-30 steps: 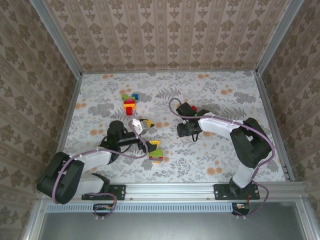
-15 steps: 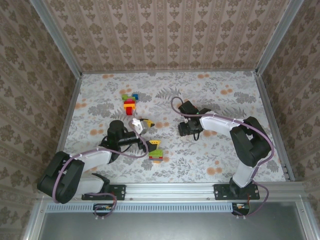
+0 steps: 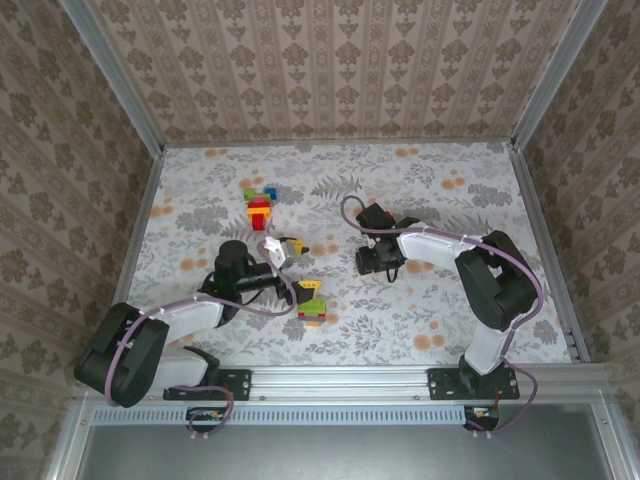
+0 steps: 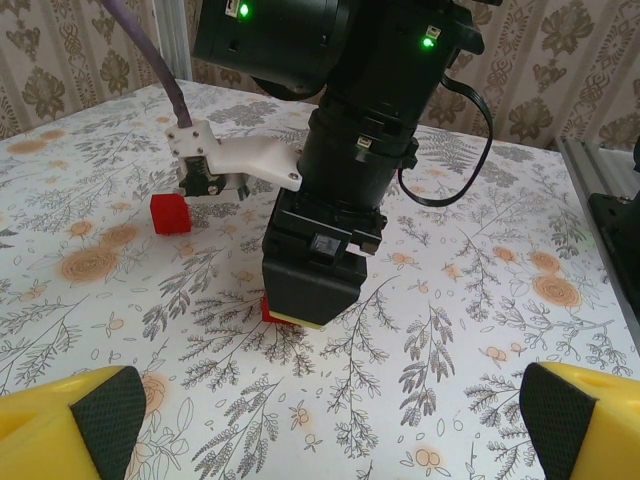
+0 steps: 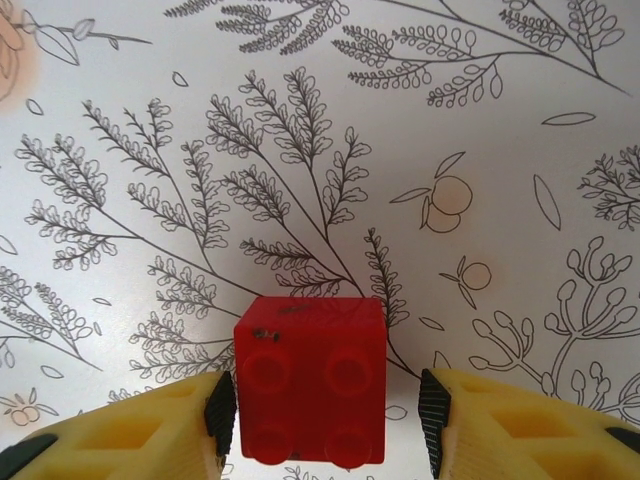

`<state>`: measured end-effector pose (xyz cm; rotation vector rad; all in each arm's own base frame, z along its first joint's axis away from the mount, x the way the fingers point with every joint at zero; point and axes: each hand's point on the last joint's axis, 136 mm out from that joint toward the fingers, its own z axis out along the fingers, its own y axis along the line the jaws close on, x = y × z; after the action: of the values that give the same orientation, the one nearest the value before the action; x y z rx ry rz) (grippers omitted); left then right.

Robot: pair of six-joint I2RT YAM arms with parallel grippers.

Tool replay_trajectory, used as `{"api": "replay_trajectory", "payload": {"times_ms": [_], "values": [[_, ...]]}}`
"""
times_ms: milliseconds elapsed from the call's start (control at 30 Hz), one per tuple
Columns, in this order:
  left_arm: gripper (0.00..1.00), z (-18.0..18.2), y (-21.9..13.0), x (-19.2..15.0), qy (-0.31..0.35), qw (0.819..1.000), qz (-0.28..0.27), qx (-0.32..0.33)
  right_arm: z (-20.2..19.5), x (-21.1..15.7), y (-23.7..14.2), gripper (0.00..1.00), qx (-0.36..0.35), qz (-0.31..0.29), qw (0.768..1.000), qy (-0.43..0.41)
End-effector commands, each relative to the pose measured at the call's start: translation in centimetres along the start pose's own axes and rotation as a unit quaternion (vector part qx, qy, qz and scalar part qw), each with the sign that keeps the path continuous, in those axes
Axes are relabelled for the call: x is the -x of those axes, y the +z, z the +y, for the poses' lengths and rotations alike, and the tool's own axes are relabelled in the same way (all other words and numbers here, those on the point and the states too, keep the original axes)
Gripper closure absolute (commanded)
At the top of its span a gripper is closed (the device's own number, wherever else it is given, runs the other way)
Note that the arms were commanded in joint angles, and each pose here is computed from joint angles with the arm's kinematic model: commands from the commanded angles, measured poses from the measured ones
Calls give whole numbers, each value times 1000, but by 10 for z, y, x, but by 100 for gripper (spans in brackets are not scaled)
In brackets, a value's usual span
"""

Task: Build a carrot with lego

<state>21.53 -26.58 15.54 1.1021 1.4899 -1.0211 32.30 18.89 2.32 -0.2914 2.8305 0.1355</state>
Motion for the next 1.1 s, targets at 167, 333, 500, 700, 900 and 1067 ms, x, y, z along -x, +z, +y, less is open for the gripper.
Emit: {"api": "replay_trajectory", "payload": {"times_ms": [167, 333, 500, 700, 900, 1067], "values": [[0, -1, 2, 4, 3, 1000, 0, -14, 0, 6, -1, 52, 3, 0, 1000, -3], [0, -10, 1, 3, 13, 999, -5, -32, 0, 7, -5, 57, 5, -5, 1000, -3], [0, -28, 2, -2, 24, 998, -6, -64, -1, 6, -17, 58, 7, -12, 1000, -4], [0, -41, 6, -10, 31, 997, -1, -72, -6, -1, -32, 58, 4, -19, 1000, -8], [0, -55, 3, -12, 37, 996, -11, -84, -8, -10, -26, 58, 2, -10, 1000, -7], [0, -62, 9, -31, 27, 996, 10, -80, -7, -12, -26, 59, 6, -8, 1000, -8]]}}
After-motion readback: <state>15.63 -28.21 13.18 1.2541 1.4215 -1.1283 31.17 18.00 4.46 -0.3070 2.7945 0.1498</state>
